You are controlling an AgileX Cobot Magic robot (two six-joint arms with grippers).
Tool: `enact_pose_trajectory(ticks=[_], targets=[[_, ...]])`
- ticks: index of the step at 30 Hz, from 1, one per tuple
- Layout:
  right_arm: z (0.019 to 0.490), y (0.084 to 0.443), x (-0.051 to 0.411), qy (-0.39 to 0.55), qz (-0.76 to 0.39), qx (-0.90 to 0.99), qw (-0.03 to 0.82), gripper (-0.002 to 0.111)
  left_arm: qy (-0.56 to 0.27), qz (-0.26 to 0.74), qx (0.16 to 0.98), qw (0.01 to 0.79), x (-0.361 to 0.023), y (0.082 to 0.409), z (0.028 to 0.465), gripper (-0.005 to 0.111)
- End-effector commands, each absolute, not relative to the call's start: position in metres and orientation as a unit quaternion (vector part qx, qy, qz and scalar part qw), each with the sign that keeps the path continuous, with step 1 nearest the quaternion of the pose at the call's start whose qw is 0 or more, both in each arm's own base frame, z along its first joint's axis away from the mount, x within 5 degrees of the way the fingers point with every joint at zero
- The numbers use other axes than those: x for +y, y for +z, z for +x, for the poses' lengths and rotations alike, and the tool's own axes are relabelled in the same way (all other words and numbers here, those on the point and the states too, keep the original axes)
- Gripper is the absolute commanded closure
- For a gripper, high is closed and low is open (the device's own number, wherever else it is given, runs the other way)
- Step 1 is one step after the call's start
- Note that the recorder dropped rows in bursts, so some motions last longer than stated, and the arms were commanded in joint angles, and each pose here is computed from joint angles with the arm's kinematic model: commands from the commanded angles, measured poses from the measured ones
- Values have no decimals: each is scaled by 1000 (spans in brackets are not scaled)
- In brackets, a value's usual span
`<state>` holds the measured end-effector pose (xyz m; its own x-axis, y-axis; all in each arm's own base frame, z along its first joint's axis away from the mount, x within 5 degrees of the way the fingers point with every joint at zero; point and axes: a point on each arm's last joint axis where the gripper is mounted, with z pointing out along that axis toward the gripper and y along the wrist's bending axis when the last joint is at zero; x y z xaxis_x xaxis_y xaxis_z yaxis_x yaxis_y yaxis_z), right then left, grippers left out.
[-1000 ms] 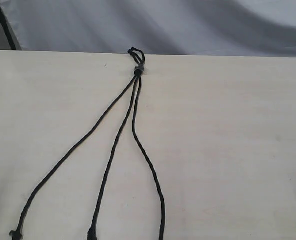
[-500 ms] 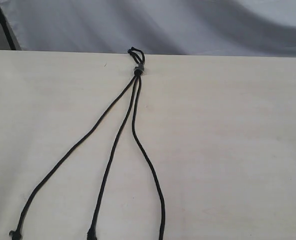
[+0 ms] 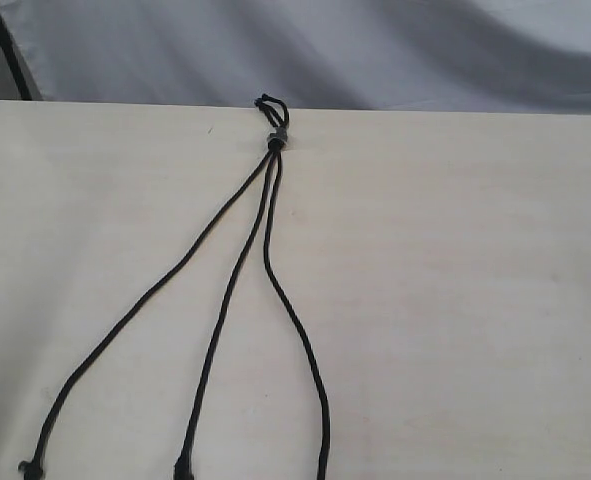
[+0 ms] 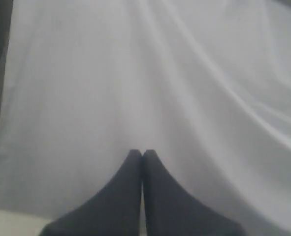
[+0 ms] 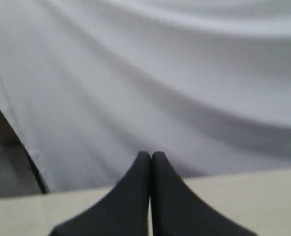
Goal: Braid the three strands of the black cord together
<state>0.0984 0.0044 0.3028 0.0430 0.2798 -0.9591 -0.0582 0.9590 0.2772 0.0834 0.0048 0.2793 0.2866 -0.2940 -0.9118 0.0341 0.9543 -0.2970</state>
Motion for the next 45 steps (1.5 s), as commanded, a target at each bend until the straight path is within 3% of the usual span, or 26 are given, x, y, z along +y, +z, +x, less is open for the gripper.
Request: enact_pose_trajectory(ticks=[1,7,18,20,25,28,36,45], targets=[[143,286,16,111,60,801,585,108,-76,-110,701,700,5,271,116,107],[193,256,60,130,-20,890,436,108,-56,-106,789,602,6,248,150,107],[240,205,163,141,-159,931,296,107,-40,-108,866,487,7,201,179,107],[244,198,179,137,-178,936,272,103,-40,-109,869,481,7,198,181,107],[247,181,219,125,-223,943,213,72,-40,-110,871,477,7,196,182,106],[247,173,240,119,-242,946,181,59,-42,-114,871,477,7,196,182,106],[245,153,285,112,-279,944,133,58,-45,-119,870,475,7,196,182,106],[254,133,301,110,-272,950,111,58,-45,-119,869,477,7,196,182,106]])
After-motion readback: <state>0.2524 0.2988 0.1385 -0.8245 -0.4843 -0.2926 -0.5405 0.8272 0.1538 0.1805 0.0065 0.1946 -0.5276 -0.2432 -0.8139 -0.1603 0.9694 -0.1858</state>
